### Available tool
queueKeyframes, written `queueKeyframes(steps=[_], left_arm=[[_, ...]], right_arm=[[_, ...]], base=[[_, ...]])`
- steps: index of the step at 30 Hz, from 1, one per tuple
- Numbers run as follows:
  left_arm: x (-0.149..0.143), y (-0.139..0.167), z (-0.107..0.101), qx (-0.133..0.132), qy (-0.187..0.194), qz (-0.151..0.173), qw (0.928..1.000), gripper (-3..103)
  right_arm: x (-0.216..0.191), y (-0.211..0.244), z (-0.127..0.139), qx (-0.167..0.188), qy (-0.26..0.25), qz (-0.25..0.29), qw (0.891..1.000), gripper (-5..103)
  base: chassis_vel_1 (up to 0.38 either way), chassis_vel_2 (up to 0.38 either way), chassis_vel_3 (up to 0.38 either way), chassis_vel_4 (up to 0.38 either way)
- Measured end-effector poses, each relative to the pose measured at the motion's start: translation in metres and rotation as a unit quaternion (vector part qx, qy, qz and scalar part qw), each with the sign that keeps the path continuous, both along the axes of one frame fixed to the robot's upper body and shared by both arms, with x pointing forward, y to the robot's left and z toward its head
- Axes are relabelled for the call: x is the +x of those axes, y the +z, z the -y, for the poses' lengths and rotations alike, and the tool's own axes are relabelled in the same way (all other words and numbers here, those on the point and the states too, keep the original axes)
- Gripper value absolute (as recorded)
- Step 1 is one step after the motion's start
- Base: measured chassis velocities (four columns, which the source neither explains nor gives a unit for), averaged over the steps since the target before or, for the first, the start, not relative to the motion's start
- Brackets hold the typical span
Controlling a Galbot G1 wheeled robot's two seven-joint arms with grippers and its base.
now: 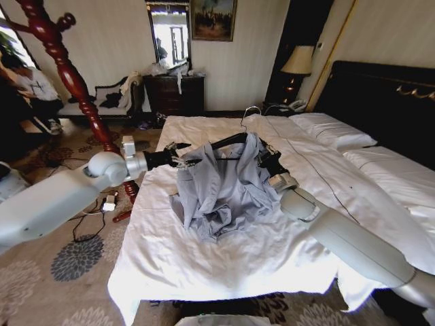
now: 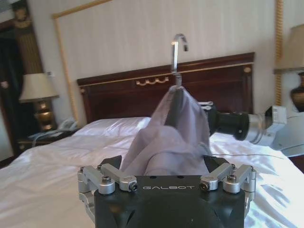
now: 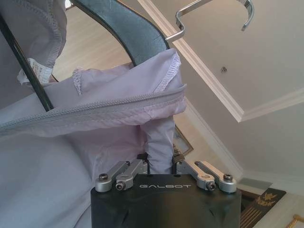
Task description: Pick up the clothes from the bed and hang them on the clothes hanger.
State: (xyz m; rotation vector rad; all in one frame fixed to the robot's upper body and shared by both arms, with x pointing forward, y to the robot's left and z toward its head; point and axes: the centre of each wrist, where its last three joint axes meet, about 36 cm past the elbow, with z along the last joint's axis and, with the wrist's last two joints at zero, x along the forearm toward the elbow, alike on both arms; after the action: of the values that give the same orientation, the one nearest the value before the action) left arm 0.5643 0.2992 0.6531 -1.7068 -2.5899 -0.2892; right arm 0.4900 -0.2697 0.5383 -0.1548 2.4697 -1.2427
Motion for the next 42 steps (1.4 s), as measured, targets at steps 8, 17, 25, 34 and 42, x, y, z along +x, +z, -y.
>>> queueKeyframes(steps=[8,17,25,34,42], left_arm=[[0.014,-0.008,0.019,0.04,-0.043,-0.015,0.9982,94],[0.03,0.009,0.042,0.068,-0.076,-0.006,0.9948,60],[0.042,0.023,0.059,0.069,-0.092,0.003,0.9934,34],[0.044,0.031,0.065,0.07,-0.101,0.002,0.9924,30],[0.046,0.032,0.071,0.074,-0.106,-0.002,0.9916,43]], right_arm=[[0.006,0.005,-0.003,-0.019,0.009,0.023,1.0,20],[0.003,0.006,0.003,-0.043,0.012,0.043,0.998,20],[-0.003,0.004,0.003,-0.054,0.021,0.046,0.997,21],[-0.003,0.003,0.0,-0.067,0.03,0.052,0.996,20],[-0.004,-0.001,-0.004,-0.084,0.04,0.054,0.994,20]], base=[[0.0,0.0,0.0,0.0],[0.0,0.0,0.0,0.0],[0.0,0.0,0.0,0.0],[0.0,0.0,0.0,0.0],[0.0,0.0,0.0,0.0]])
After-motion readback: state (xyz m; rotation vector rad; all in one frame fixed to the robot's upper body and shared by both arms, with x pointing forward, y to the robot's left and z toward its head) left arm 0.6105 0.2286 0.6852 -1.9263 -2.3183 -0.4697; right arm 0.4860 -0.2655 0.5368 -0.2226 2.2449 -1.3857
